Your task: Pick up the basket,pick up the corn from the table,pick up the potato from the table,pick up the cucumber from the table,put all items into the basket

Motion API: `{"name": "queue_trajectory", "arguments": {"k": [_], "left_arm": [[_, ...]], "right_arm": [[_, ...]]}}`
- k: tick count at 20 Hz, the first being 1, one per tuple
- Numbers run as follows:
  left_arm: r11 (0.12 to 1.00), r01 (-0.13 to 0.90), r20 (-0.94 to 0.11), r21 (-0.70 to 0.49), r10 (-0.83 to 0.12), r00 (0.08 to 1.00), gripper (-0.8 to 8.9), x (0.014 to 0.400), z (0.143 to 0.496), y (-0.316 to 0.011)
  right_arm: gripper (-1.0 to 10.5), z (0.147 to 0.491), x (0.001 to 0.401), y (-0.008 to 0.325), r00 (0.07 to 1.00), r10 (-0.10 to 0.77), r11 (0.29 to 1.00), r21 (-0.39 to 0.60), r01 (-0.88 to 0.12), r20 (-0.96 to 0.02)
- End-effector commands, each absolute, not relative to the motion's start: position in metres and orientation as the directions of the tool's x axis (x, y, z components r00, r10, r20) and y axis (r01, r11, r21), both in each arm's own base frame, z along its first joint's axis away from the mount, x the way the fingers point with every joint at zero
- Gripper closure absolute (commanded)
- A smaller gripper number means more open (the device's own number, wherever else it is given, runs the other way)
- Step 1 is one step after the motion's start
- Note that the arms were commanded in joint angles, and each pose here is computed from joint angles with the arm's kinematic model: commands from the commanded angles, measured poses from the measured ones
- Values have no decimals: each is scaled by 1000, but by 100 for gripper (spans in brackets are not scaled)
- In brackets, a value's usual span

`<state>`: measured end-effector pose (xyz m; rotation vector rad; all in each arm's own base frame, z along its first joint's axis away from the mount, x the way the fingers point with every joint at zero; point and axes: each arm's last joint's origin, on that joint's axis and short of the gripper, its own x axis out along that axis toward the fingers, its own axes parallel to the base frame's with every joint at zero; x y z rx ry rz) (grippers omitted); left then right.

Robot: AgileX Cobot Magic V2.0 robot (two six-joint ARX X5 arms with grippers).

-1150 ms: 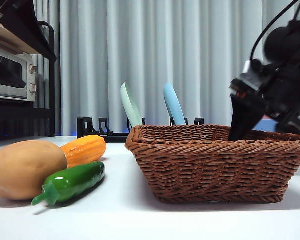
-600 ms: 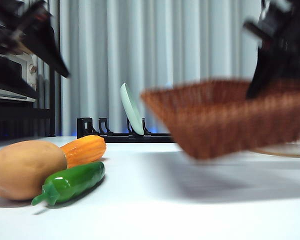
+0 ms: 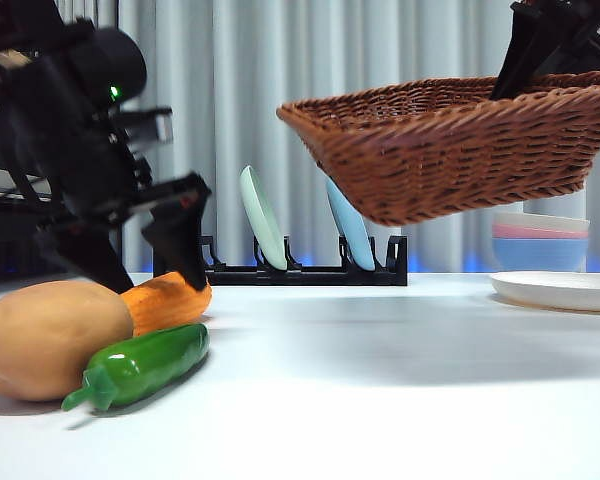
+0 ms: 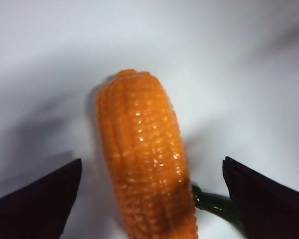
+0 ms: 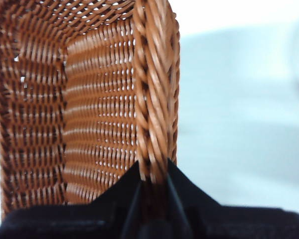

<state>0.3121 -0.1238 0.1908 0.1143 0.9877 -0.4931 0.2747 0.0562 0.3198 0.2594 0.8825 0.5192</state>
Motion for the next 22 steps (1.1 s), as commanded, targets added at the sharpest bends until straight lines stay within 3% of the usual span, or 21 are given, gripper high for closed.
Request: {"name": "queue_trajectory", "arguments": {"k": [1, 2, 3, 4, 5, 8, 11, 15, 18, 20, 22], "left_arm": [[883, 455, -840, -117, -333, 429, 347, 317, 176, -126], [883, 455, -843, -118, -331, 424, 376, 319, 171, -127], [882, 456, -844, -119, -331, 422, 485, 320, 168, -128], [874, 474, -843, -108, -333, 422, 699, 320, 167, -129], [867, 488, -840, -99, -336, 426, 844, 320, 167, -130], [866, 491, -823, -95, -346, 450, 820, 318, 179, -130], [865, 495, -782, -86, -366, 504, 820, 305, 212, -125], [879, 463, -643, -115, -422, 639, 820, 262, 287, -108], [875, 433, -485, -218, -482, 729, 820, 221, 336, -98], [843, 474, -396, -253, -537, 745, 820, 211, 349, -107], [813, 509, -373, -282, -582, 723, 821, 212, 348, -124]], "right_arm": [[957, 324, 275, 57, 535, 546, 838, 433, -332, -645], [957, 324, 275, 57, 536, 546, 838, 433, -332, -644], [957, 324, 275, 57, 536, 545, 838, 433, -332, -644], [957, 324, 275, 57, 537, 546, 838, 433, -333, -643], [957, 324, 275, 57, 538, 545, 838, 432, -333, -643], [957, 324, 276, 57, 542, 544, 839, 430, -334, -640], [957, 322, 279, 57, 541, 541, 841, 436, -322, -644], [957, 306, 293, 68, 498, 556, 831, 462, -311, -665], [957, 287, 306, 82, 453, 568, 823, 486, -295, -687], [957, 279, 312, 95, 434, 585, 811, 512, -285, -685], [957, 276, 315, 108, 415, 631, 775, 556, -300, -656]]}}
